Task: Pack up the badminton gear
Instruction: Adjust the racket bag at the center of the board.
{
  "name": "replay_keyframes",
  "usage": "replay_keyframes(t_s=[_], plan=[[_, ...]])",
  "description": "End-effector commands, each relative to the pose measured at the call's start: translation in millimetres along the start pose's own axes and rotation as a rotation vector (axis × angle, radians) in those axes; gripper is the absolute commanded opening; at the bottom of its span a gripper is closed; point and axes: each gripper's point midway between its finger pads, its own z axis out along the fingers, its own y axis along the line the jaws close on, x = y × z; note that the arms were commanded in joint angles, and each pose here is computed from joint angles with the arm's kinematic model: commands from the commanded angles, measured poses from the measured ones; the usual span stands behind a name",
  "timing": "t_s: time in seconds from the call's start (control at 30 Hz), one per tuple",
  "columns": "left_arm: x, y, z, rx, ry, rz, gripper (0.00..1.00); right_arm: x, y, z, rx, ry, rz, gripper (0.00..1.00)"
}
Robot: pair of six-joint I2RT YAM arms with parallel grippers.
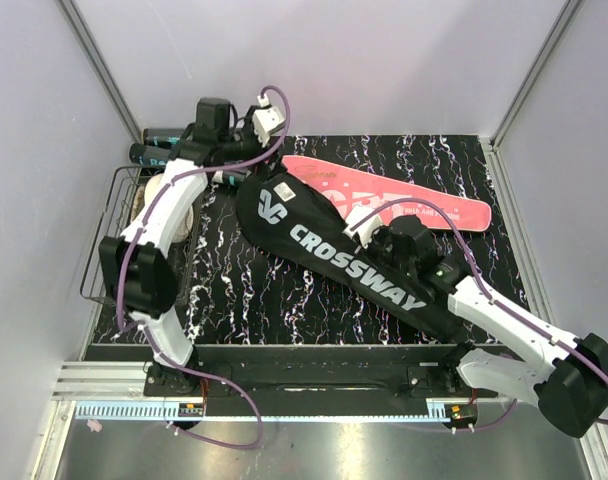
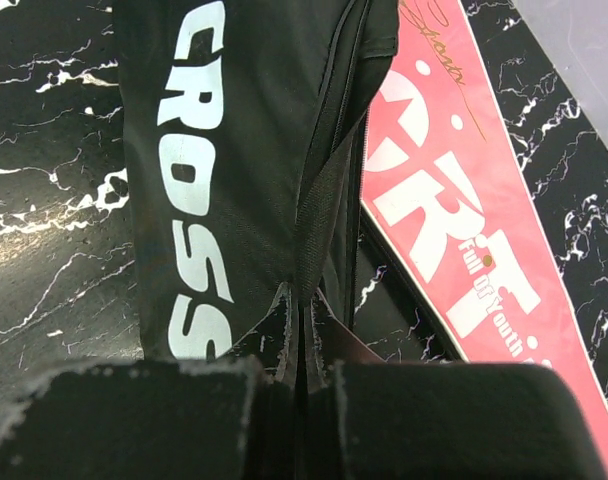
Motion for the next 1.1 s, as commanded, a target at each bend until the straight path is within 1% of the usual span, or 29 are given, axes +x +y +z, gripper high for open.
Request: replay_keyframes(t_s=[0.0, 0.03, 0.07, 0.1, 0.13, 0.17, 0.2, 0.27, 0.33, 0.43, 0.53, 0.57, 0.6, 0.63, 0.67, 0.77, 0.8, 0.83, 0.87, 0.9, 0.93, 0.97, 1.0, 1.07], plan=[[-31, 7, 22, 0.185, -0.066, 0.182, 0.92, -48, -25, -17, 0.115, -0.144, -0.057, 0.0], [-27, 5, 29, 0.223, -0.068, 0.167, 0.91, -49, -25, -18, 0.112, -0.145, -0.063, 0.0], [-10, -3, 44, 0.298, -0.057, 0.118, 0.92, -48, -25, -19, 0.111, -0.138, -0.064, 0.0], [-17, -1, 47, 0.315, -0.076, 0.139, 0.93, -51, -25, -20, 0.11, -0.143, -0.066, 0.0], [-15, -2, 52, 0.339, -0.08, 0.131, 0.94, -52, -25, -21, 0.105, -0.142, -0.071, 0.0], [4, -3, 67, 0.372, -0.053, 0.095, 0.94, -53, -25, -22, 0.103, -0.141, -0.074, 0.0], [1, -1, 71, 0.38, -0.068, 0.093, 0.94, -54, -25, -22, 0.103, -0.143, -0.076, 0.0], [16, 1, 90, 0.395, -0.071, 0.075, 0.94, -56, -24, -23, 0.097, -0.147, -0.084, 0.0], [29, -2, 106, 0.404, -0.05, 0.057, 0.94, -57, -22, -23, 0.086, -0.145, -0.089, 0.0], [39, -8, 112, 0.44, -0.05, 0.022, 0.94, -54, -23, -23, 0.095, -0.138, -0.094, 0.0], [44, -21, 106, 0.486, -0.044, 0.004, 0.91, -54, -25, -21, 0.105, -0.136, -0.099, 0.0], [48, -24, 104, 0.494, -0.034, 0.0, 0.88, -55, -26, -21, 0.109, -0.139, -0.101, 0.0], [53, -27, 102, 0.503, -0.027, 0.0, 0.74, -55, -26, -21, 0.111, -0.14, -0.102, 0.0], [52, -28, 99, 0.5, -0.024, 0.002, 0.69, -55, -27, -21, 0.115, -0.138, -0.102, 0.0], [54, -29, 97, 0.499, -0.017, 0.002, 0.66, -55, -28, -21, 0.122, -0.142, -0.1, 0.0], [58, -33, 92, 0.499, 0.006, -0.003, 0.39, -54, -33, -23, 0.151, -0.141, -0.089, 0.0], [62, -36, 91, 0.505, 0.013, -0.012, 0.36, -55, -34, -24, 0.157, -0.145, -0.089, 0.0], [58, -38, 88, 0.505, 0.01, -0.001, 0.36, -56, -34, -27, 0.163, -0.153, -0.087, 0.0], [59, -41, 87, 0.509, 0.01, 0.001, 0.39, -58, -35, -28, 0.167, -0.164, -0.085, 0.0], [58, -42, 87, 0.513, 0.01, -0.003, 0.46, -59, -34, -29, 0.164, -0.169, -0.085, 0.0], [58, -42, 88, 0.513, 0.009, -0.006, 0.7, -61, -34, -30, 0.161, -0.178, -0.083, 0.0], [59, -43, 89, 0.513, 0.013, -0.01, 0.77, -62, -34, -31, 0.158, -0.182, -0.082, 0.0], [60, -46, 92, 0.517, 0.024, -0.017, 0.8, -63, -33, -32, 0.154, -0.185, -0.079, 0.0], [72, -53, 98, 0.536, 0.058, -0.037, 0.81, -65, -34, -33, 0.158, -0.194, -0.079, 0.0]])
